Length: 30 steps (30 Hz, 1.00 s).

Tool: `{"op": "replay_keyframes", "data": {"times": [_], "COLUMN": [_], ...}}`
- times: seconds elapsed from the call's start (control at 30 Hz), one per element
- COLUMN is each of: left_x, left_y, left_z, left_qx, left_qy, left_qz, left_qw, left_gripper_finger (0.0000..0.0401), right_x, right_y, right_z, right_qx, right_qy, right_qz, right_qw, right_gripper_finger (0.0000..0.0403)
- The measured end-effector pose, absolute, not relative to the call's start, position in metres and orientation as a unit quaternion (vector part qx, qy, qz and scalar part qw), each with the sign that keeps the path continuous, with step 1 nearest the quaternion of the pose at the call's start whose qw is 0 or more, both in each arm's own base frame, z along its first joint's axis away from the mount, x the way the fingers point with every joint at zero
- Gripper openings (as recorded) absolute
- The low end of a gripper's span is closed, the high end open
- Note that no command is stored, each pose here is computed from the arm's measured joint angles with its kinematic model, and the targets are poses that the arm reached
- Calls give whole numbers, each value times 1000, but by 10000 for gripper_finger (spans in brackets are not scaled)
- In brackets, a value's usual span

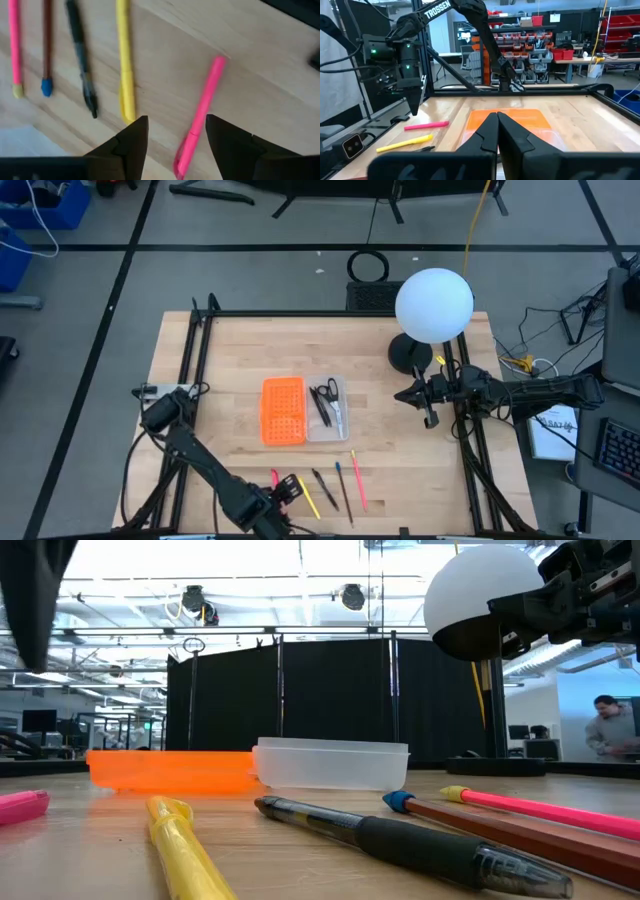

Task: Pick & place school supplies into a supply box
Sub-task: Put the pink pen into the transparent supply box

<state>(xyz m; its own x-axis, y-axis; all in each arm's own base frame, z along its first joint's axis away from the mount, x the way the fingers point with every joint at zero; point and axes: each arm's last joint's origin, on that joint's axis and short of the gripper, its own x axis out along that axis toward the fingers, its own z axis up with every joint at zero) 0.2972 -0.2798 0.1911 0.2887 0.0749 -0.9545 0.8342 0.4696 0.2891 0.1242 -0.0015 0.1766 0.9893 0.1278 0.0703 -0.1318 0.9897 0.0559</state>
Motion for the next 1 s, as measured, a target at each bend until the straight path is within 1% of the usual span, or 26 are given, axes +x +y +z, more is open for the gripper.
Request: {"op": "replay_keyframes", "data": {"times": [0.1,0.2,0.4,0.7,1.0], "left_x": [294,294,299,293,293], "left_y": [-279,-274,-263,-253,-252], "left_z": [186,178,165,148,146], "left_qx": [421,407,393,439,441], "left_qy": [536,550,555,561,553], "left_qz": [-313,-322,-323,-319,-321], "left_qw": [662,654,659,625,630], "left_gripper_finger": [209,209,209,209,209], "right_x": [124,124,124,124,124], "right_y": [-2,-2,-2,-2,-2], "right_z": [176,176,176,176,176], "right_qx": [30,30,30,29,29], "right_qy": [-31,-31,-31,-31,-31], "right_qz": [65,64,64,64,64], "right_qw": [997,997,997,997,997], "right_gripper_finger": [0,0,0,0,0]}}
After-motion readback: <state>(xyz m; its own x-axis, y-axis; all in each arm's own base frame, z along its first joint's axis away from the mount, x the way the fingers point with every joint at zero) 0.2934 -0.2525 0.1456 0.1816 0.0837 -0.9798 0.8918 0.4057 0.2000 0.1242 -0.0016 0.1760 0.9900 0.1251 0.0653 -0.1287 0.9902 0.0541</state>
